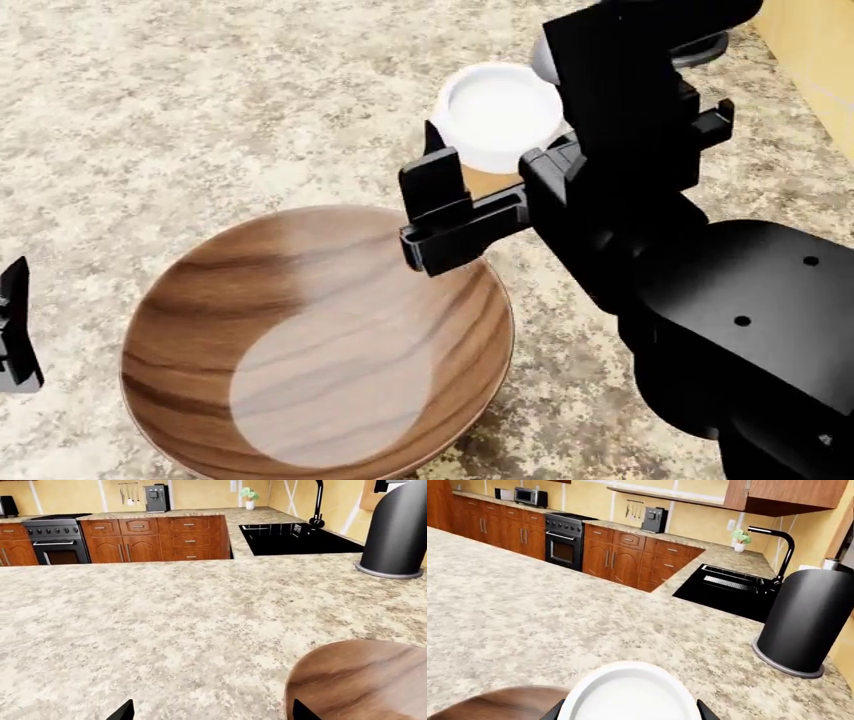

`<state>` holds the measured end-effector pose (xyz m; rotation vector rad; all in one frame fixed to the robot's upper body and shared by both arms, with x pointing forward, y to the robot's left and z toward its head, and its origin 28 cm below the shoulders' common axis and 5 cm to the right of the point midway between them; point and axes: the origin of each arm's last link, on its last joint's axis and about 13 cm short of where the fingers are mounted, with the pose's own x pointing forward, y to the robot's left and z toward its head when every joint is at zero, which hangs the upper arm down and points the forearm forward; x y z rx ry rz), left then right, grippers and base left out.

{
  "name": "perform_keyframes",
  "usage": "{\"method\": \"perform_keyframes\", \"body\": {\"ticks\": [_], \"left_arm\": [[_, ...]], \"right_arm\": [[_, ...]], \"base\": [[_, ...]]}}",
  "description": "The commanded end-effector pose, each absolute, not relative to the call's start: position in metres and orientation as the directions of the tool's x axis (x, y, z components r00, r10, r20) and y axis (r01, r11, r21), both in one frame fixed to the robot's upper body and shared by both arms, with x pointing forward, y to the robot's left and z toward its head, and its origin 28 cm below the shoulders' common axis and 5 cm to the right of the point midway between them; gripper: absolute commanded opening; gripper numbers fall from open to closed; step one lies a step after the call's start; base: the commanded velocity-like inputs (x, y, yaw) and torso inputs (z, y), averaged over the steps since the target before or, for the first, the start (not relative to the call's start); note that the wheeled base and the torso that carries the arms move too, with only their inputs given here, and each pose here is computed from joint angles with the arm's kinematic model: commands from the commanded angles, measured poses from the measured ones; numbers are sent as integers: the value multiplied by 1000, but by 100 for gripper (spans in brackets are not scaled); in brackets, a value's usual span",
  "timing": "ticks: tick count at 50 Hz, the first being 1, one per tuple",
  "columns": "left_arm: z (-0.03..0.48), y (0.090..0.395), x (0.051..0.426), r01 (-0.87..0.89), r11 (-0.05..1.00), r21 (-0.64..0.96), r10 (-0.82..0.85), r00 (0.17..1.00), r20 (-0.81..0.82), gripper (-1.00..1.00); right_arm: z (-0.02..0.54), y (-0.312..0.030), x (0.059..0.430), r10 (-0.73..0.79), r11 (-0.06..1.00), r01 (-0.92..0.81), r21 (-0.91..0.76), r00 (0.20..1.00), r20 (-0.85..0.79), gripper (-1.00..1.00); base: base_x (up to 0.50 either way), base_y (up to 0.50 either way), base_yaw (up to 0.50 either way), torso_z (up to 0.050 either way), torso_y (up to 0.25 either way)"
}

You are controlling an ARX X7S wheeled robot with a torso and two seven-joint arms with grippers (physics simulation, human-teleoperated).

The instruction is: Place the cup inside the bowl on the dining table and move the bowl to any counter.

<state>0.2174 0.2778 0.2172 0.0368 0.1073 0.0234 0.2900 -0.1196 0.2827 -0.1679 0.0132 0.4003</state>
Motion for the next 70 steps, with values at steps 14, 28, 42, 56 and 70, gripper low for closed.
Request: {"method": "perform_keyframes", "body": {"ticks": [14, 28, 42, 56, 70], "left_arm": [[208, 278, 212, -44, 999, 11, 45, 990, -133, 100], [207, 283, 208, -47, 999, 9, 47, 990, -135, 100], [203, 283, 208, -47, 999, 3, 47, 989, -143, 100], [202, 285, 207, -43, 999, 4, 43, 988, -146, 100], [201, 284, 208, -35, 999, 5, 35, 988, -152, 100]], "right_arm": [[238, -69, 299, 582, 795, -603, -68, 789, -196, -100], [210, -60, 302, 597, 775, -631, -32, 748, -290, -100], [199, -52, 308, 606, 758, -651, -30, 722, -335, -100], [197, -49, 306, 606, 755, -654, -33, 717, -345, -100], [198, -50, 305, 602, 760, -648, -40, 727, -330, 100]], "base": [[0, 0, 0, 0, 0], [0, 0, 0, 0, 0], [0, 0, 0, 0, 0], [0, 0, 0, 0, 0], [0, 0, 0, 0, 0]]}}
